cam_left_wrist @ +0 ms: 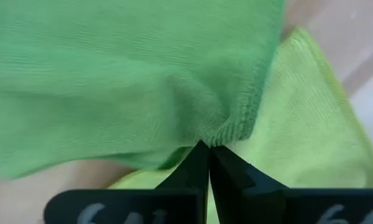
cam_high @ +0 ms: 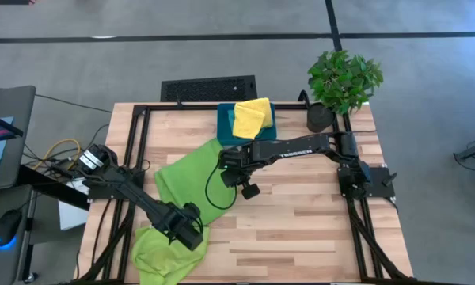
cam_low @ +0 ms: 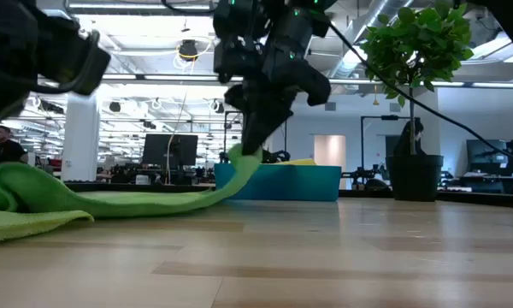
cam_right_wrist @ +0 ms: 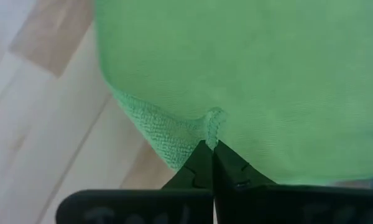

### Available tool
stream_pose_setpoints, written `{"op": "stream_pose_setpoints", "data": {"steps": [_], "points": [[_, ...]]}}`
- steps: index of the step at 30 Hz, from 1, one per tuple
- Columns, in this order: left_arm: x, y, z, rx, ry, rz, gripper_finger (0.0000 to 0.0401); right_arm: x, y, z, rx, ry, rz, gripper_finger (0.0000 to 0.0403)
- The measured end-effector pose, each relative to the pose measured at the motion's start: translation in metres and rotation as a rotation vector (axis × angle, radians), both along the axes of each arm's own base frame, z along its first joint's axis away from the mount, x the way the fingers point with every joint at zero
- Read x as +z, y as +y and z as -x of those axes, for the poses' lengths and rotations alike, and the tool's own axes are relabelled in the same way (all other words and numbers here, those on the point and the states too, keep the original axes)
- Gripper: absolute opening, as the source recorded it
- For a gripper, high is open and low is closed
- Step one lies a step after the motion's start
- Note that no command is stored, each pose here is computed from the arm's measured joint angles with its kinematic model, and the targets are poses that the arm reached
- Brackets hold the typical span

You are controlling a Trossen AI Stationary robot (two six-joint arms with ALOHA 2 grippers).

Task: Fold microfiber towels
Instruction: Fold the green microfiber cloth

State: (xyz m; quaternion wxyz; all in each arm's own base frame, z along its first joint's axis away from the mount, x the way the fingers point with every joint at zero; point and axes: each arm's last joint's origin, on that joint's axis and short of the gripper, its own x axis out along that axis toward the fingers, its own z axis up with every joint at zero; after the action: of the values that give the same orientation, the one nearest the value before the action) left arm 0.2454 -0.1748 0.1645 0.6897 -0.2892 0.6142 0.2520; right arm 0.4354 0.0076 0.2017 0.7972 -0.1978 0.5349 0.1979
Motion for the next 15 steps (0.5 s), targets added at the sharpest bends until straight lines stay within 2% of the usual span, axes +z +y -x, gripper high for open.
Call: {"op": "stream_pose_setpoints", "data": {"steps": [7,11,15], "points": [[0.027,0.009,0.009,0.160,0.092,-0.235,0.0000,0.012,-0.008,-0.010,-0.096,-0.147,0.100,0.0008],[0.030,0.017,0.018,0.258,0.199,-0.286,0.0000,0.010,-0.018,-0.015,-0.127,-0.220,0.106,0.0008],[0.034,0.024,0.028,0.327,0.295,-0.369,0.0000,0.010,-0.031,-0.019,-0.212,-0.277,0.140,0.0008]]}}
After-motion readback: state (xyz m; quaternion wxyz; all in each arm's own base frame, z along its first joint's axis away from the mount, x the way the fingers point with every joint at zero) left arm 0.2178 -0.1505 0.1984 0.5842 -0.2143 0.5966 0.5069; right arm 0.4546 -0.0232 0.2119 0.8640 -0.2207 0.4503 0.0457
